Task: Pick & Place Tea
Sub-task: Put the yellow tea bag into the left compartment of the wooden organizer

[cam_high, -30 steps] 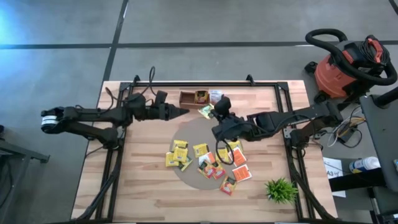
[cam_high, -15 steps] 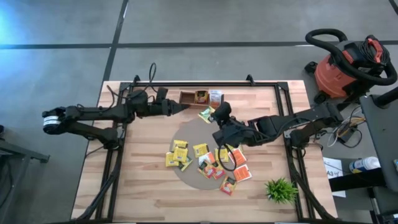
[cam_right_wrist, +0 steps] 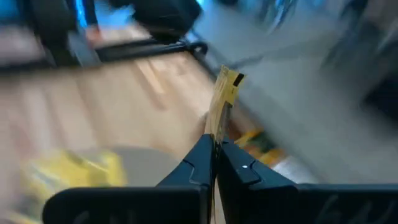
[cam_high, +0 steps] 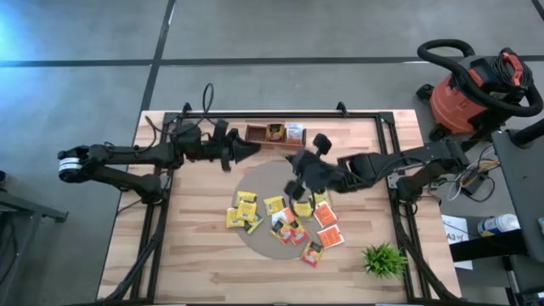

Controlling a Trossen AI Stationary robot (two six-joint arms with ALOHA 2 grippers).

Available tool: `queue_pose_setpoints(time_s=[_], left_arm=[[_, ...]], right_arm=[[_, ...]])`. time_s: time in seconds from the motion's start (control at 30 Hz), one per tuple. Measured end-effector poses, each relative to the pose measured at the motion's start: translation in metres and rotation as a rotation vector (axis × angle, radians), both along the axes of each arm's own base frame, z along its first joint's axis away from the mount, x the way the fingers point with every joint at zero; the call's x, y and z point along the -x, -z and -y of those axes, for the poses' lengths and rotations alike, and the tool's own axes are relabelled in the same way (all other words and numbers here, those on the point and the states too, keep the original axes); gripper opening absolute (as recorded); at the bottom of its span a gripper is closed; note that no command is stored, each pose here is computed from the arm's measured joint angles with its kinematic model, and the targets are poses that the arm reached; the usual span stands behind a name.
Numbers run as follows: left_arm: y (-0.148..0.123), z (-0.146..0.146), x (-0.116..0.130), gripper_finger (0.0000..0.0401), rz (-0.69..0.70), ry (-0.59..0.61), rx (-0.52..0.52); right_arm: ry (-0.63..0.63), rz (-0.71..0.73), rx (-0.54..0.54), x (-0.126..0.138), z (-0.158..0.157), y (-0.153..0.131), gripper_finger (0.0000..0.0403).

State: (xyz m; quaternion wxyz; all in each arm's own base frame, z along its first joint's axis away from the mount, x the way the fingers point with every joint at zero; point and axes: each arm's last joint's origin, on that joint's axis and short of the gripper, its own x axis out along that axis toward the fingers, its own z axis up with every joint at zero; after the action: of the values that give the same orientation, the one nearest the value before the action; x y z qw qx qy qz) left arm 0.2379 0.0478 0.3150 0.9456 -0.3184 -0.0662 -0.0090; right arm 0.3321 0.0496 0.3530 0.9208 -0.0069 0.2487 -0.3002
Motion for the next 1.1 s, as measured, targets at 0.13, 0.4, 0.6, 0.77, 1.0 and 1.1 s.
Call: queue_pose_setpoints(time_s=[0.13,0.4,0.6,0.77,1.0,1.1], left_arm=[[0.002,0.021,-0.004,0.0098,-0.035,-0.096,-0.321],[0.006,0.058,-0.005,0.0098,-0.278,-0.323,-0.782],[0.002,0.067,-0.013,0.0098,-0.434,-0.483,-1.083],[-0.002,0.065,-0.025,0.0098,-0.591,-0.639,-1.210],[0.010,0.064,-0.041,0.0098,-0.712,-0.664,-1.307],[0.014,0.064,-0.046,0.0098,-0.718,-0.663,-1.310]], right_arm=[[0.182,0.217,-0.332,-0.002,0.020,-0.002,0.0009],[0.322,0.497,-0.611,0.003,0.064,-0.023,0.0009],[0.242,0.649,-0.862,-0.014,0.097,-0.026,0.0009],[0.290,0.643,-0.948,-0.026,0.103,-0.010,0.0009],[0.305,0.702,-0.971,-0.030,0.105,-0.012,0.0009],[0.321,0.721,-0.980,-0.030,0.106,-0.012,0.0009]])
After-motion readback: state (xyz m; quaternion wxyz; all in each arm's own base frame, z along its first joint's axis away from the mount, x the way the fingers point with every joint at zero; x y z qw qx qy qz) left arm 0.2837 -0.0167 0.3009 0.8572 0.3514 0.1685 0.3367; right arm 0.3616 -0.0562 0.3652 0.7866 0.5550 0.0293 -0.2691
